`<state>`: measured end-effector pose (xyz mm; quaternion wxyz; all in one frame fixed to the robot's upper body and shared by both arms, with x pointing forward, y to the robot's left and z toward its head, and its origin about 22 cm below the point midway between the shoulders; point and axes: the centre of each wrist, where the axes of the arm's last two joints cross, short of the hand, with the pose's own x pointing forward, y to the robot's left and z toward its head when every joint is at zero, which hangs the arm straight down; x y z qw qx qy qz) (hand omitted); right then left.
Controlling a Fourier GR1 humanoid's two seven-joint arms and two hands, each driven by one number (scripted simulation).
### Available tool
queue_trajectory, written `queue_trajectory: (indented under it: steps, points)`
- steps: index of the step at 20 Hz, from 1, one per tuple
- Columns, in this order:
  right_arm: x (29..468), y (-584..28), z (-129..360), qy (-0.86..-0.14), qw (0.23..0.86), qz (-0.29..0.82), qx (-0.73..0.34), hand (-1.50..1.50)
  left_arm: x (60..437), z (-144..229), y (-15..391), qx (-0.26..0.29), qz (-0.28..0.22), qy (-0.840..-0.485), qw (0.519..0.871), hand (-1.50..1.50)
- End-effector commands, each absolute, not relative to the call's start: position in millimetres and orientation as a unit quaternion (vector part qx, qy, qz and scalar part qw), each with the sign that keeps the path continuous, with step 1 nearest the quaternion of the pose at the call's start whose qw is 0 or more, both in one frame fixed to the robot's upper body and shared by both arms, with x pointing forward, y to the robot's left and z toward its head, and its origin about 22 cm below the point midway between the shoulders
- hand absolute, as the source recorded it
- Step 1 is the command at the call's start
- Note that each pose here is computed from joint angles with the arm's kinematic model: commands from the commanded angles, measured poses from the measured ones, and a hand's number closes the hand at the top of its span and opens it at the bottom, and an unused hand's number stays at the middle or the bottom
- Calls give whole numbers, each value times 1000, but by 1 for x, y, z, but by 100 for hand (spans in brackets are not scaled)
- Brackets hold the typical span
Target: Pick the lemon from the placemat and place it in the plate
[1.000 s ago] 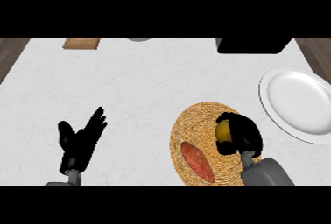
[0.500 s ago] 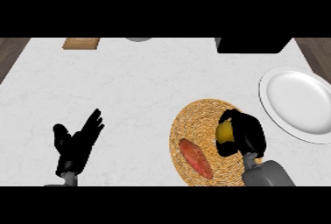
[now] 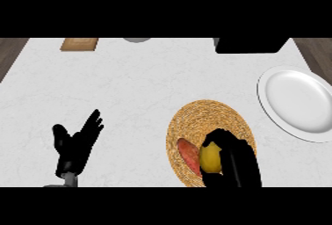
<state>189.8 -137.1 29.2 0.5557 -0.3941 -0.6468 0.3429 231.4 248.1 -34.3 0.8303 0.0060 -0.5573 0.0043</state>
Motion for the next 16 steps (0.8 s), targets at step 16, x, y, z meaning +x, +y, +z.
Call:
queue_trajectory:
  steps: [16]
  points:
    - [181, -237, 59, -715, 556, 22, -424, 150, 241, -33, 232, 11, -1, -558, 830, 0]
